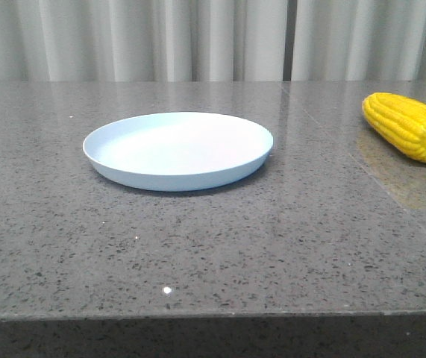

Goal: Place corn on plate with both arms
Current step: 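Withdraw the left gripper and move the right gripper over the corn, then grasp the yellow corn cob with the right gripper, then carry the corn with the right gripper over the plate and lower it, then open the right gripper to release the corn onto the plate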

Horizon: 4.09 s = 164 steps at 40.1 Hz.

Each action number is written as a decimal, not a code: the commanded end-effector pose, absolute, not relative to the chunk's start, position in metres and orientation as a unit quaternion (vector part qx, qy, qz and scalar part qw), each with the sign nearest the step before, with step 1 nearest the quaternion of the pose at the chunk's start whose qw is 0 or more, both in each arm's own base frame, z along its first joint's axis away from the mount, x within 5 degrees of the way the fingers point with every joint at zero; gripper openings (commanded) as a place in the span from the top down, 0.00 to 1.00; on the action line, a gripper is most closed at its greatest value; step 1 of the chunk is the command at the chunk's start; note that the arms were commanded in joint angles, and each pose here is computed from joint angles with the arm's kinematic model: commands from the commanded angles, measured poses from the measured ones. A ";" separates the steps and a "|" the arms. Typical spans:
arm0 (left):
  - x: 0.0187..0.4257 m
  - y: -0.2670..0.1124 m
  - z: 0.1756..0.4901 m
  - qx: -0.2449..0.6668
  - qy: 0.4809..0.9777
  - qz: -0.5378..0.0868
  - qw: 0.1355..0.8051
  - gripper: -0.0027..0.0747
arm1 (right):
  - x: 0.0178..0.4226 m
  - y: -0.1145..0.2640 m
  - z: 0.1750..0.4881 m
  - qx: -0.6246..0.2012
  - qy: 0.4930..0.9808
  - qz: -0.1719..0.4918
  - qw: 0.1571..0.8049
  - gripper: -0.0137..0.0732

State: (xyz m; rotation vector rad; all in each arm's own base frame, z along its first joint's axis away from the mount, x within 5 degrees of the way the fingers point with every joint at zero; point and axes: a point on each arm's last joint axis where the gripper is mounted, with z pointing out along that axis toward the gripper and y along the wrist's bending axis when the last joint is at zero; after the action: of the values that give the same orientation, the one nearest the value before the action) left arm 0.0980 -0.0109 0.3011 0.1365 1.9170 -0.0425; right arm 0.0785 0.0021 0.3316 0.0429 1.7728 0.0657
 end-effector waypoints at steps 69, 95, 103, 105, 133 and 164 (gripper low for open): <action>0.029 0.000 0.304 0.046 0.675 -0.033 0.735 0.99 | 0.347 0.036 0.289 0.021 0.952 0.109 0.285 0.17; 0.029 0.000 0.304 0.046 0.675 -0.033 0.735 0.99 | 0.304 0.074 0.376 -0.033 0.931 0.145 0.334 0.62; 0.029 0.000 0.304 0.046 0.675 -0.033 0.735 0.99 | 0.297 0.134 0.390 -0.065 0.928 0.136 0.341 0.62; 0.029 0.000 0.304 0.046 0.675 -0.033 0.735 0.99 | 0.294 0.156 0.386 -0.080 0.928 0.134 0.337 0.62; 0.029 0.000 0.304 0.046 0.675 -0.033 0.735 0.99 | 0.304 0.256 0.320 -0.077 0.951 0.155 0.256 0.33; 0.029 0.000 0.304 0.046 0.675 -0.033 0.735 0.99 | 0.299 0.128 0.409 -0.018 0.931 0.116 0.346 0.56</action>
State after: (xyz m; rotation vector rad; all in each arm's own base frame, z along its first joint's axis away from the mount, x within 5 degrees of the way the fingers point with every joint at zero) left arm 0.0306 0.0001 0.2888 0.1057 1.5835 -0.0611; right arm 0.3104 0.1562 0.3739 -0.0345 2.5167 0.3348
